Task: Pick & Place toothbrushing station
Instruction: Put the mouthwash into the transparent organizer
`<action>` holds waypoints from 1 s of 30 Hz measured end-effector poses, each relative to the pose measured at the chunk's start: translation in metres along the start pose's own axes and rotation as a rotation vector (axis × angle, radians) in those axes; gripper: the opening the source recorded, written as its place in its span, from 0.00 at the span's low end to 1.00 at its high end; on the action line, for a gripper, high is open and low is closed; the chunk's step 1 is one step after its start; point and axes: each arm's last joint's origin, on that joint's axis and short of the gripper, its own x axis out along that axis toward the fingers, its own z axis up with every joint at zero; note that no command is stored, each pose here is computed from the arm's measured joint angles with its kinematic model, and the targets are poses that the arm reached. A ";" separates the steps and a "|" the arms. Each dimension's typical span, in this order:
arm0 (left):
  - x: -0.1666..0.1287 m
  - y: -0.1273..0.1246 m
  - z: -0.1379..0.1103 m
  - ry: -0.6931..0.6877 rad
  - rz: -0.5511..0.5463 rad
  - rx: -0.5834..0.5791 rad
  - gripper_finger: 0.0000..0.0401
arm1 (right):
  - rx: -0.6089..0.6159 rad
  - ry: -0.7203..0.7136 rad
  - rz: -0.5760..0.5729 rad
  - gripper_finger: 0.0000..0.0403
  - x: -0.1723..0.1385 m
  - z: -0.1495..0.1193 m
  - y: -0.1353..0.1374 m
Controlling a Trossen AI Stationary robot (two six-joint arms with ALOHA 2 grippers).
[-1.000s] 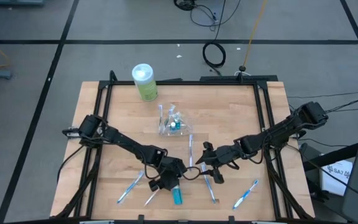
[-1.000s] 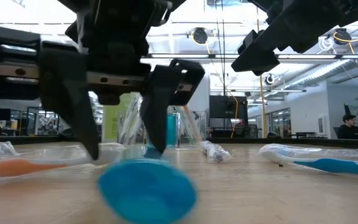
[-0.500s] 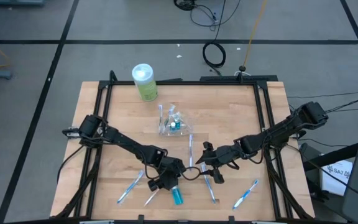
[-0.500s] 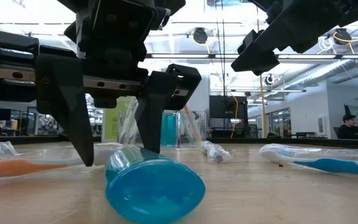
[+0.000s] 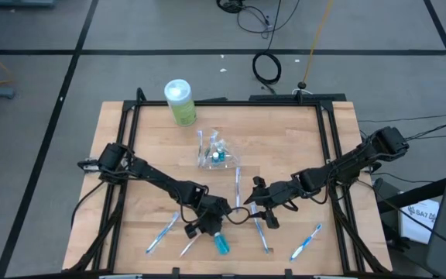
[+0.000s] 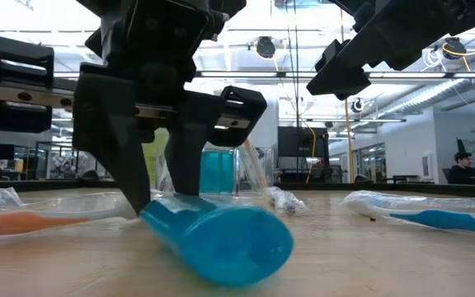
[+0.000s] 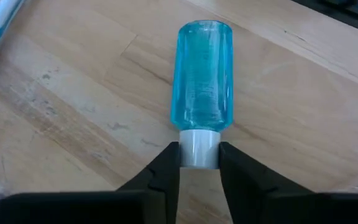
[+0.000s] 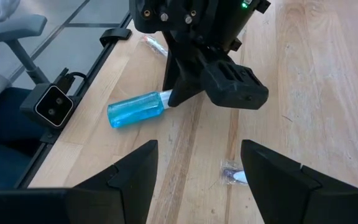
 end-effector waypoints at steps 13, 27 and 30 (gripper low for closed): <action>-0.015 -0.003 0.008 0.096 0.156 -0.026 0.22 | 0.000 0.002 0.000 0.56 0.000 0.000 0.000; -0.107 -0.022 0.035 0.526 0.764 0.173 0.22 | 0.006 0.005 -0.002 0.56 0.000 -0.001 0.000; -0.119 -0.019 0.035 0.630 0.869 0.220 0.22 | 0.007 0.001 -0.001 0.56 0.000 0.000 0.000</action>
